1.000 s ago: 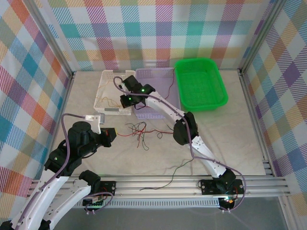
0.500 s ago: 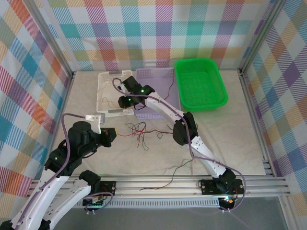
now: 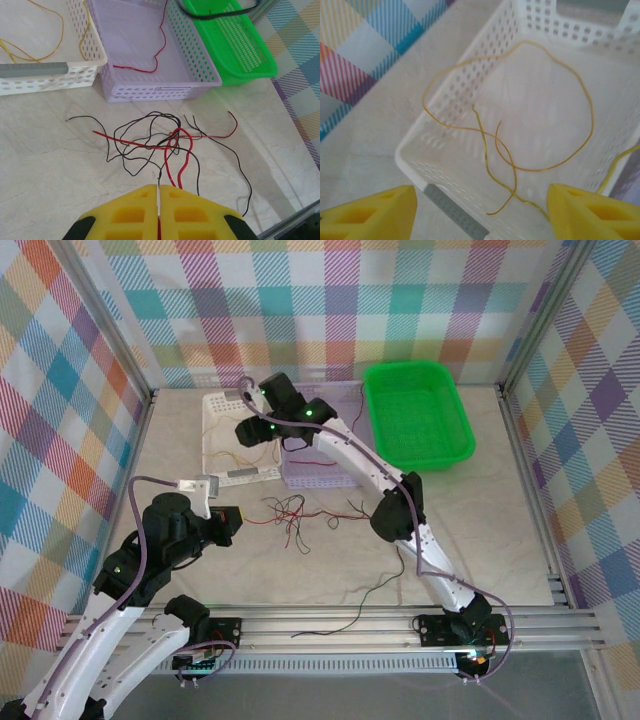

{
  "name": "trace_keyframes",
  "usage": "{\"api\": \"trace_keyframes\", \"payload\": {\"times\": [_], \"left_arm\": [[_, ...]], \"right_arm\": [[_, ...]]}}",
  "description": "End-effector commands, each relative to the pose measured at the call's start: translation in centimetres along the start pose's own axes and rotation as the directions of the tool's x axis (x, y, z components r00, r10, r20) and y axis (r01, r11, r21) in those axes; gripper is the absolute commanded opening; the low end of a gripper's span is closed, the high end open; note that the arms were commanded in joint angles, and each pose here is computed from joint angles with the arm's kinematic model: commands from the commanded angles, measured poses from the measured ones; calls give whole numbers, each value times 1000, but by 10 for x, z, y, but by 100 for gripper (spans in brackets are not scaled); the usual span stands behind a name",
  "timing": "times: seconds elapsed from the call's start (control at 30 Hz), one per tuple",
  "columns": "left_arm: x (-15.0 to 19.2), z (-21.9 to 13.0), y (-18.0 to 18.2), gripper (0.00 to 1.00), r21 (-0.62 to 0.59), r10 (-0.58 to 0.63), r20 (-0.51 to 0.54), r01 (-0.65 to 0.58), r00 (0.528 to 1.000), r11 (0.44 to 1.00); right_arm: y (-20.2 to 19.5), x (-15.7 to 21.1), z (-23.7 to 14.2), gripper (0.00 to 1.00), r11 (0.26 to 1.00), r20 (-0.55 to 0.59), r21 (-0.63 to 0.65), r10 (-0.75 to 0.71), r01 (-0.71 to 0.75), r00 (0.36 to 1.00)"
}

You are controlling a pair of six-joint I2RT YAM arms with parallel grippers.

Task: Untangle the cables

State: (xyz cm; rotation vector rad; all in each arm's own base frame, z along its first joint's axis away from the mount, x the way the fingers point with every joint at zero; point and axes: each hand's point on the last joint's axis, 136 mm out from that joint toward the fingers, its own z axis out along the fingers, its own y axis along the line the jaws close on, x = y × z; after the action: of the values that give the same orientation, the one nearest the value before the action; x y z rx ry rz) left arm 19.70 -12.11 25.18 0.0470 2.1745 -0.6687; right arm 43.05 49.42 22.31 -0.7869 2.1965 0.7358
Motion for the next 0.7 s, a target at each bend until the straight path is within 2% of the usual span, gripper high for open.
{"api": "trace_keyframes", "payload": {"times": [0.0, 0.4, 0.57, 0.67], "left_arm": [[-1, 3, 4, 0, -19, 20, 9, -20, 1000, 1000], [-6, 6, 3, 0, -29, -10, -2, 10, 1000, 1000], [-16, 7, -16, 0, 40, -25, -15, 26, 1000, 999], [-20, 10, -13, 0, 6, -22, -21, 22, 1000, 1000]], "right_arm": [[8, -24, -32, 72, 999, 59, 16, -37, 36, 998], [-14, -6, -88, 74, 995, -1, 85, 43, -43, 999], [-20, 6, -136, 79, 996, 79, 58, 68, -72, 995], [-18, 29, -161, 83, 996, 110, -15, 93, -92, 990]]}}
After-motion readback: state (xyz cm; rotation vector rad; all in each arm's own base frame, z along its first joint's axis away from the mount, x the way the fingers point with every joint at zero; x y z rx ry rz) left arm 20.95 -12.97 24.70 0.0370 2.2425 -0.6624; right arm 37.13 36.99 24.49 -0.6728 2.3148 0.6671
